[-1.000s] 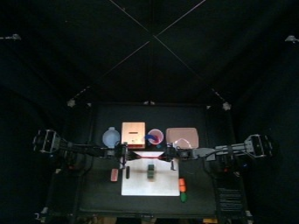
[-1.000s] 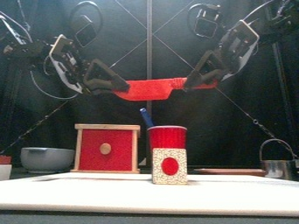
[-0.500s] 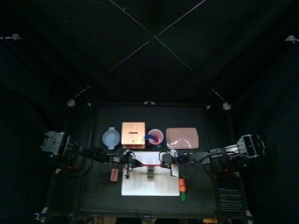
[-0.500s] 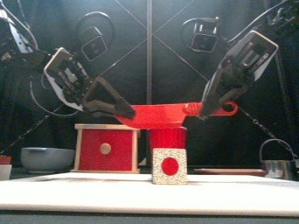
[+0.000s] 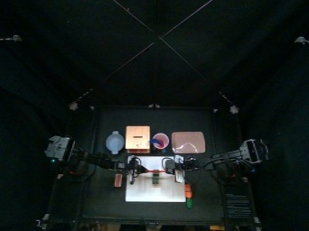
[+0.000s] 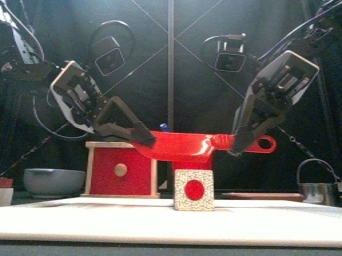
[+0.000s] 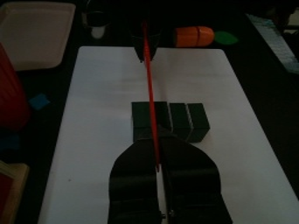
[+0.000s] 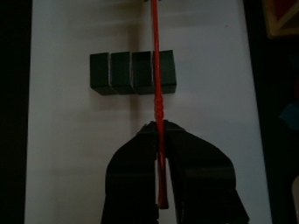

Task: Cut the sushi into 4 pieces with the knife
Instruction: Cut the sushi into 4 pieces

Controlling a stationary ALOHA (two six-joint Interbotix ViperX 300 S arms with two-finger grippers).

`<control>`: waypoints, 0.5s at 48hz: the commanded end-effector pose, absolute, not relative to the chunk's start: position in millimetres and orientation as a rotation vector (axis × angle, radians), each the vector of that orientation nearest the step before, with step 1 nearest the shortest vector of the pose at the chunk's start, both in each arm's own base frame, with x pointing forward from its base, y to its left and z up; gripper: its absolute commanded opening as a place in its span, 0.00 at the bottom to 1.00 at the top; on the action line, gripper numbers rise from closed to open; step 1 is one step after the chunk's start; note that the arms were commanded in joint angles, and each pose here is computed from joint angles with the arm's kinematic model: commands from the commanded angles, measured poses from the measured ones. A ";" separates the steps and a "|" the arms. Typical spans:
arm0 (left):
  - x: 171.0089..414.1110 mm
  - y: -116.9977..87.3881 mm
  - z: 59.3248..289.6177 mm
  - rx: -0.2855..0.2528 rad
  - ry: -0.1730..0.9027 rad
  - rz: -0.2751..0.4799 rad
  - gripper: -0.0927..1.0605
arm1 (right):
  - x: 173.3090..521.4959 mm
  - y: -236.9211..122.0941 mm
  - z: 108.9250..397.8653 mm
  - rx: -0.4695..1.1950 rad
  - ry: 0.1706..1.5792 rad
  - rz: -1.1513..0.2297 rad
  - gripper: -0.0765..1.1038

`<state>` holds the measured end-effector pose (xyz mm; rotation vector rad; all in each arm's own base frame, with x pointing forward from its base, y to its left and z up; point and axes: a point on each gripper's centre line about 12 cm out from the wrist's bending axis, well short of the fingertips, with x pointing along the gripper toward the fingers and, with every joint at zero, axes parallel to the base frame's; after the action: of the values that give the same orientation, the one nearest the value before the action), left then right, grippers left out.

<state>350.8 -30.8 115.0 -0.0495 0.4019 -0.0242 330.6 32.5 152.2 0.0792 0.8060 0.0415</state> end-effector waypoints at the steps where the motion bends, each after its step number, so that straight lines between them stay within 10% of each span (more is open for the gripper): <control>1: 360.4 -31.7 121.4 -0.053 0.376 -0.024 0.17 | 336.0 32.5 164.2 0.081 0.772 0.043 0.13; 24: 362.1 -32.3 117.6 -0.050 0.405 -0.026 0.17 | 337.4 27.9 157.8 0.080 0.791 0.030 0.13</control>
<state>354.9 -31.6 109.0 -0.0475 0.4371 -0.0256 330.2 29.3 145.6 0.0781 0.8345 0.0316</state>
